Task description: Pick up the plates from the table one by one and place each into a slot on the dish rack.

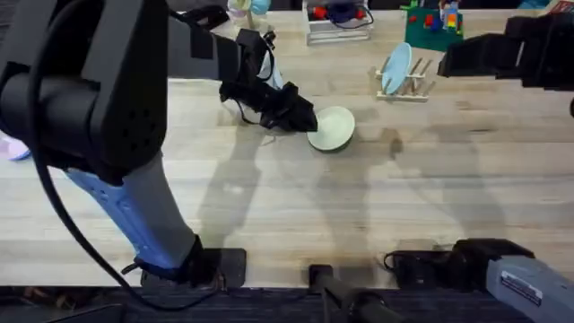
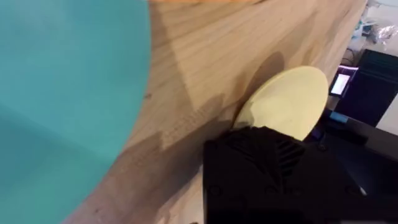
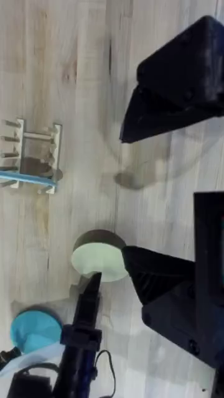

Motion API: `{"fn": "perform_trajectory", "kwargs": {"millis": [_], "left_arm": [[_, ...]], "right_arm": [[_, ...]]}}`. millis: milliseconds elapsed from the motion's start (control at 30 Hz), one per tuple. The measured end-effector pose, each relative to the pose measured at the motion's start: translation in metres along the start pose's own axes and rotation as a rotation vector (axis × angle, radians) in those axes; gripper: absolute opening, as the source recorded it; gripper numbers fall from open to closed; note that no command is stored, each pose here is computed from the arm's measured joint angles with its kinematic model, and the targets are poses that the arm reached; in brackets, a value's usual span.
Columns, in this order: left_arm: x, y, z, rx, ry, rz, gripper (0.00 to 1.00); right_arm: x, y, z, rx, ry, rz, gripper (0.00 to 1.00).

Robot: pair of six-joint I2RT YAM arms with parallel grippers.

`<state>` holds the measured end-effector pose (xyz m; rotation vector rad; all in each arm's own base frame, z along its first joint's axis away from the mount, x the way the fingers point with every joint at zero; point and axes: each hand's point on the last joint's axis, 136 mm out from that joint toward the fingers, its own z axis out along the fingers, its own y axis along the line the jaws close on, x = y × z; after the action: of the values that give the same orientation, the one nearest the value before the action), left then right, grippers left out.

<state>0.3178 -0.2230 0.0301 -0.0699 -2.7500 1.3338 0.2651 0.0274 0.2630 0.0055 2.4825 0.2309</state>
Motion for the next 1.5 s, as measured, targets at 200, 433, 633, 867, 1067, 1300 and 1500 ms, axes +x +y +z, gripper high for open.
{"fn": "perform_trajectory", "kwargs": {"millis": [200,433,633,867,1067,1300,1500], "left_arm": [[0.0,0.0,0.0,0.0,0.0,-0.001,0.041],[0.0,0.0,0.0,0.0,0.0,0.0,0.041],[0.0,0.0,0.0,0.0,0.0,0.0,0.041],[0.0,0.0,0.0,0.0,0.0,0.0,0.042],[0.0,0.0,0.0,0.0,-0.001,0.001,0.041],[0.0,0.0,0.0,0.0,-0.002,0.002,0.041],[-0.001,0.0,0.0,0.0,-0.002,0.002,0.041]], "right_arm": [[0.006,0.003,0.0,-0.02,0.027,0.018,0.993],[0.009,0.021,0.018,-0.138,0.106,0.073,0.993],[0.016,0.022,0.048,-0.159,0.226,0.194,0.995],[0.024,0.026,0.072,-0.161,0.324,0.241,0.995],[0.027,0.044,0.095,-0.19,0.37,0.198,0.995],[0.035,0.06,0.121,-0.206,0.433,0.161,0.993],[0.036,0.071,0.142,-0.226,0.44,0.133,0.989]]}}
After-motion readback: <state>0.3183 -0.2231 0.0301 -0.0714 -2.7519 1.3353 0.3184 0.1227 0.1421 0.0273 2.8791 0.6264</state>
